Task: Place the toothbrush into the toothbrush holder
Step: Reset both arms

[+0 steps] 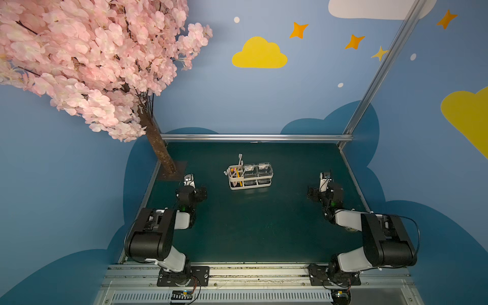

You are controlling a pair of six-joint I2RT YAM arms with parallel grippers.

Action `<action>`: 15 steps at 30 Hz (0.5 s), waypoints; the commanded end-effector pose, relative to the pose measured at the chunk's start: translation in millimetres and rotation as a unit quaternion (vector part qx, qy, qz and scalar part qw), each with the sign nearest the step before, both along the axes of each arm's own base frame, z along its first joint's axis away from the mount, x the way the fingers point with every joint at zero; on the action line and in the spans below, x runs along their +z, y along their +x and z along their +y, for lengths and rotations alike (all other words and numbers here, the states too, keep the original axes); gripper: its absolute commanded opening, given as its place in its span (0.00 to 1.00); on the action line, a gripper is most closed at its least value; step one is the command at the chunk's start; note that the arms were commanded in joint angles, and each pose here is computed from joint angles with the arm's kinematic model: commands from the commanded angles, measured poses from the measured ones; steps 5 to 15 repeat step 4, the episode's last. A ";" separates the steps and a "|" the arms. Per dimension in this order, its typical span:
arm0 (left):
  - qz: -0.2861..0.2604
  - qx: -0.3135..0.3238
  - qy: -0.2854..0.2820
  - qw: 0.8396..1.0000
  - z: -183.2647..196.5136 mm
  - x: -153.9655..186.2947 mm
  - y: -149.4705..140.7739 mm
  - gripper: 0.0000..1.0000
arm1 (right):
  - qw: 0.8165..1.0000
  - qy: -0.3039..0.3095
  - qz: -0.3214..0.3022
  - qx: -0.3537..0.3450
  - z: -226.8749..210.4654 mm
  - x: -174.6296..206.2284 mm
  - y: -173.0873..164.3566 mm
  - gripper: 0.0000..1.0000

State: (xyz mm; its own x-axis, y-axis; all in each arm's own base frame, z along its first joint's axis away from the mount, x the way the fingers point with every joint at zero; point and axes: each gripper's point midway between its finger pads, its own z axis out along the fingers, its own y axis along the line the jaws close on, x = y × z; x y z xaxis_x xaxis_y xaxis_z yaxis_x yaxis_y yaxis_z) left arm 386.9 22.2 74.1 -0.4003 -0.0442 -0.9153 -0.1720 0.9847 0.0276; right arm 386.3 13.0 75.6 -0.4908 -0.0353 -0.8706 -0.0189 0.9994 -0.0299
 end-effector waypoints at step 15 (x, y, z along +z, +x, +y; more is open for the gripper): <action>-0.022 -0.003 0.002 1.000 -1.0 11.9 4.2 1.00 | 1.000 0.000 -0.012 0.003 0.1 11.3 5.2 0.95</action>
